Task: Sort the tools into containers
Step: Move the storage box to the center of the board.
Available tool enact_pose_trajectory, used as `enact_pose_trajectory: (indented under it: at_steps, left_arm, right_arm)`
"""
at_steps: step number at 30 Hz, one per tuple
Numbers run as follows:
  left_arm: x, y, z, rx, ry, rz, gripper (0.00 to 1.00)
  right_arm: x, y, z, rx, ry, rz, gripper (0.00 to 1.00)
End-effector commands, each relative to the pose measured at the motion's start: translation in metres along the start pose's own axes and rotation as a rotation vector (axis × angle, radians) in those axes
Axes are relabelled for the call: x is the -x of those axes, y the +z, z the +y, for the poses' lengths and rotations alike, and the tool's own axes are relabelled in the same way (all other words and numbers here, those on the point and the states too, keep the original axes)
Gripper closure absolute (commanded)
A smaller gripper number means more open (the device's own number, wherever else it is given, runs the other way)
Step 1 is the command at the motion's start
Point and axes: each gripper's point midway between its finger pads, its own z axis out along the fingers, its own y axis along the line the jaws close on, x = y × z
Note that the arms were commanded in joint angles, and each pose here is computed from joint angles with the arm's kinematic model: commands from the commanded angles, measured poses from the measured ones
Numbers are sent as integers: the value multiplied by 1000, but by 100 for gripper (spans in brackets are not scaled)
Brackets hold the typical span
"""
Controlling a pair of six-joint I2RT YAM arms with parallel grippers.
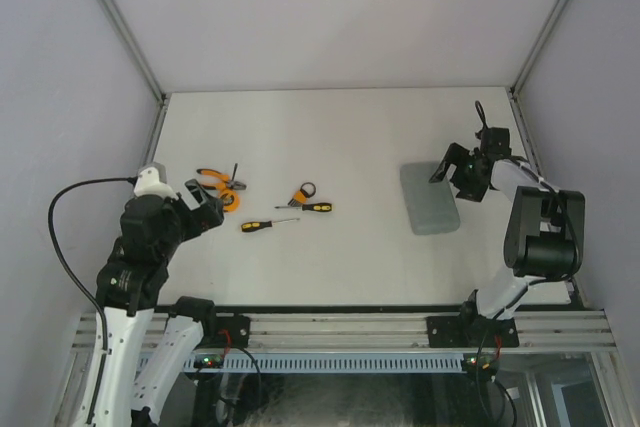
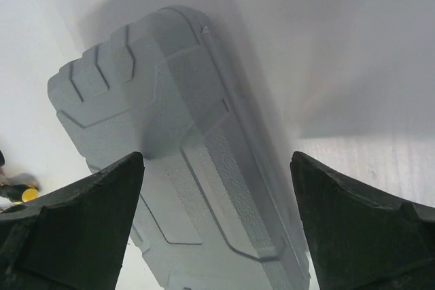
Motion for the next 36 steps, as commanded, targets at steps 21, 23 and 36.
enact_pose_trajectory:
  at_steps: [21, 23, 36]
  left_arm:
    - [-24, 29, -29, -165, -92, 49, 0]
    - [-27, 31, -30, -169, -99, 54, 0]
    - [-73, 46, -54, -209, -150, 141, 6]
  right_arm:
    - [-102, 24, 94, 110, -392, 136, 27]
    - [-116, 22, 97, 117, -406, 148, 27]
    - [-186, 0, 87, 72, -330, 130, 28]
